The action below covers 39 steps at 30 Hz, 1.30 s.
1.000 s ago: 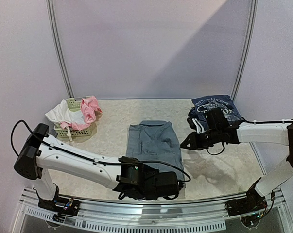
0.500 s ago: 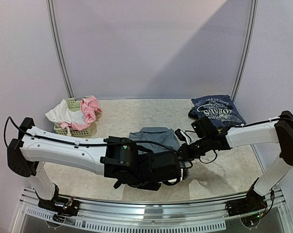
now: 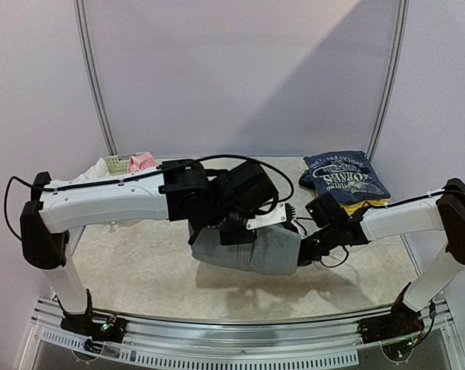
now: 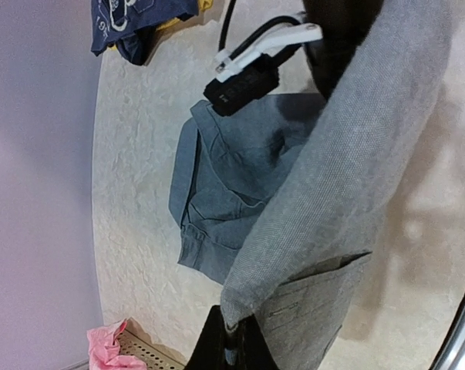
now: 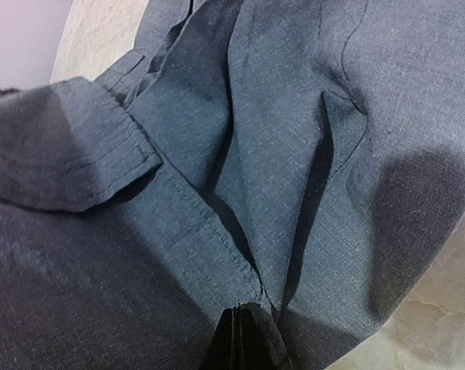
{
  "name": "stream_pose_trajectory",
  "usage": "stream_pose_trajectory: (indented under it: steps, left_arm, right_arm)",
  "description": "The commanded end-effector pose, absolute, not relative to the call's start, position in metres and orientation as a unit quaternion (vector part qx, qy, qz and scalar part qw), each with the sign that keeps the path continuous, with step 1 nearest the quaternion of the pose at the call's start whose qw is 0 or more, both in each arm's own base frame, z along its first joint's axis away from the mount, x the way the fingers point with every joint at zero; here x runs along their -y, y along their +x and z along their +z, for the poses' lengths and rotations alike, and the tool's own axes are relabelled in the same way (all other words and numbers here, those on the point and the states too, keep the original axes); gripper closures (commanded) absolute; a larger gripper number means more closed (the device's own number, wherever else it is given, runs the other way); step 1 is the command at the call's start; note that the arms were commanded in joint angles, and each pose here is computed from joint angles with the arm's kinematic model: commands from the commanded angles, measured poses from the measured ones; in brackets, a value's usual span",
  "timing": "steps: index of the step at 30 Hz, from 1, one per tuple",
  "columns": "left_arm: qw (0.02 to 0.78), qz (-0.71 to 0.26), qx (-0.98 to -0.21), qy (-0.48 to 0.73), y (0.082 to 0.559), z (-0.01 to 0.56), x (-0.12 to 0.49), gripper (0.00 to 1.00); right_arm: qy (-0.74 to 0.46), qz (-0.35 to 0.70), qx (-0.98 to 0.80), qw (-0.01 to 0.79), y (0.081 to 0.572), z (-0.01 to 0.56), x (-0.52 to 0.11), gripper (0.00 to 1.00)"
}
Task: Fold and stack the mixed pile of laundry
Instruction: Fold the 2/3-rectangle-folded shirt at the center of the board.
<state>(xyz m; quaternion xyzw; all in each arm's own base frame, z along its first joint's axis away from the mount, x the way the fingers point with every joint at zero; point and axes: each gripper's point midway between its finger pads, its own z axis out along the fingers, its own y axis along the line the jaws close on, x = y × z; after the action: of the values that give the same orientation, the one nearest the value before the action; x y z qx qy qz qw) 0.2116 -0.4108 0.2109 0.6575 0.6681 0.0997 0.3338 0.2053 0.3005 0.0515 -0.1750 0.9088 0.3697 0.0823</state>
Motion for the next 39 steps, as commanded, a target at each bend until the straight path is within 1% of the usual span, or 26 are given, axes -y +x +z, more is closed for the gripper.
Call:
stream_pose_trajectory:
  steps: [1,5,12,17,21,26,30,33,39]
  left_arm:
    - [0.338,0.076,-0.668,0.659,0.243,0.212,0.424,1.0]
    - [0.323,0.073,-0.676,0.658,0.267,0.2,0.425,1.0]
    - [0.307,0.058,-0.687,0.656,0.303,0.182,0.428,1.0]
    - [0.299,0.05,-0.689,0.658,0.326,0.17,0.429,1.0]
    - [0.285,0.048,-0.698,0.655,0.342,0.157,0.426,1.0]
    - [0.278,0.043,-0.703,0.653,0.354,0.144,0.426,1.0]
    - [0.272,0.044,-0.706,0.652,0.362,0.134,0.426,1.0]
    - [0.267,0.041,-0.707,0.653,0.365,0.127,0.427,1.0]
    - [0.258,0.05,-0.715,0.648,0.377,0.11,0.425,1.0]
  right_arm:
    - [-0.18,0.376,-0.906,0.07,0.195,0.054,-0.3,0.99]
    - [-0.182,0.378,-0.906,0.058,0.194,0.049,-0.302,0.99]
    - [-0.178,0.351,-0.918,0.049,0.194,0.04,-0.295,0.99]
    - [-0.169,0.324,-0.93,0.048,0.194,0.039,-0.282,0.98]
    - [-0.162,0.304,-0.938,0.04,0.182,0.04,-0.265,0.97]
    - [-0.146,0.268,-0.949,0.085,0.188,0.064,-0.234,0.95]
    - [-0.122,0.277,-0.945,0.127,0.198,0.083,-0.222,0.94]
    - [-0.101,0.264,-0.948,0.146,0.207,0.084,-0.212,0.93]
    - [-0.097,0.278,-0.943,0.158,0.213,0.088,-0.215,0.93]
